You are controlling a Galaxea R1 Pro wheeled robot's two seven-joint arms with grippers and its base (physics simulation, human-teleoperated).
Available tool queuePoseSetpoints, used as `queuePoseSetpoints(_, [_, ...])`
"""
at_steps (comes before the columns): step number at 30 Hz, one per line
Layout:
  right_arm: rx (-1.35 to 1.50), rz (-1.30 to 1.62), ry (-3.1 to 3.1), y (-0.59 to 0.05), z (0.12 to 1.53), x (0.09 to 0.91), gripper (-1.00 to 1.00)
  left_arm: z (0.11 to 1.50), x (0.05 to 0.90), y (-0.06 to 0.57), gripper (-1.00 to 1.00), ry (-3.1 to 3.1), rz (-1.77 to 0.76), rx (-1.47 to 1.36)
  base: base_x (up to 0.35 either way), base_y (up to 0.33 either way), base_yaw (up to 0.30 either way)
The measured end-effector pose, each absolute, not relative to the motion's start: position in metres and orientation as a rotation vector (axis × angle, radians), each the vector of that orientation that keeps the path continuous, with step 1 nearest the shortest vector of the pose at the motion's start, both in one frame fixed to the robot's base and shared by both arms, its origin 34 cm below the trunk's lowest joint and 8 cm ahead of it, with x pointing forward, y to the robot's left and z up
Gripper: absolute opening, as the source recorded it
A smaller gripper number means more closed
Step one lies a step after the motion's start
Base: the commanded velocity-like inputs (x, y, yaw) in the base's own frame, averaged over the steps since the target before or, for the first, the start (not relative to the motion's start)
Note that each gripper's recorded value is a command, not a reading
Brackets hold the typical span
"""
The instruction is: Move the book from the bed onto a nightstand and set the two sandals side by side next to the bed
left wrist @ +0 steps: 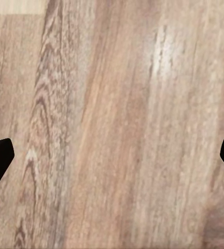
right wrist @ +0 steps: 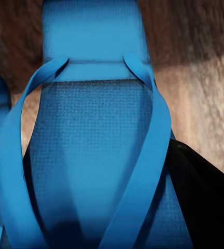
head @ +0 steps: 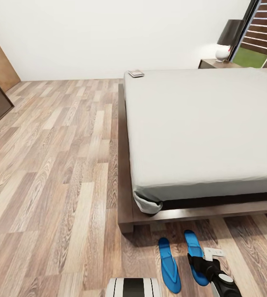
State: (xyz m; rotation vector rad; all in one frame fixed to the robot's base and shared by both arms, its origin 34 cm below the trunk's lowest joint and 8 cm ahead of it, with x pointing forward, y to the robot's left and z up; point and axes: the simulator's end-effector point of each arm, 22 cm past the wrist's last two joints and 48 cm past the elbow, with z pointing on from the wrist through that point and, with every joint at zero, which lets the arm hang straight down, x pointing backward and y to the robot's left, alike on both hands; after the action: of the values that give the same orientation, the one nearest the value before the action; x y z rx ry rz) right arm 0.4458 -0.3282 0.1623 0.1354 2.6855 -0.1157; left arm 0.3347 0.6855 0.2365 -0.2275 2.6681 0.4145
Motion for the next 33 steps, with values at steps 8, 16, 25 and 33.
queuePoseSetpoints(8, [0.136, -0.113, 2.684, -0.327, 0.162, 0.446, -1.00, 0.236, 0.334, 0.686, 1.00, 2.669, 0.415, -0.229, 0.001, 0.002, 0.000])
queuePoseSetpoints(16, [0.110, -0.081, 2.678, -0.318, 0.163, 0.457, -1.00, 0.242, 0.344, 0.692, 1.00, 2.654, 0.420, -0.224, 0.000, 0.000, 0.000])
queuePoseSetpoints(25, [0.110, -0.081, 2.678, -0.318, 0.163, 0.457, -1.00, 0.242, 0.344, 0.692, 1.00, 2.654, 0.420, -0.224, 0.000, 0.000, 0.000])
queuePoseSetpoints(33, [0.110, -0.081, 2.678, -0.318, 0.163, 0.457, -1.00, 0.242, 0.344, 0.692, 1.00, 2.654, 0.420, -0.224, 0.000, 0.000, 0.000])
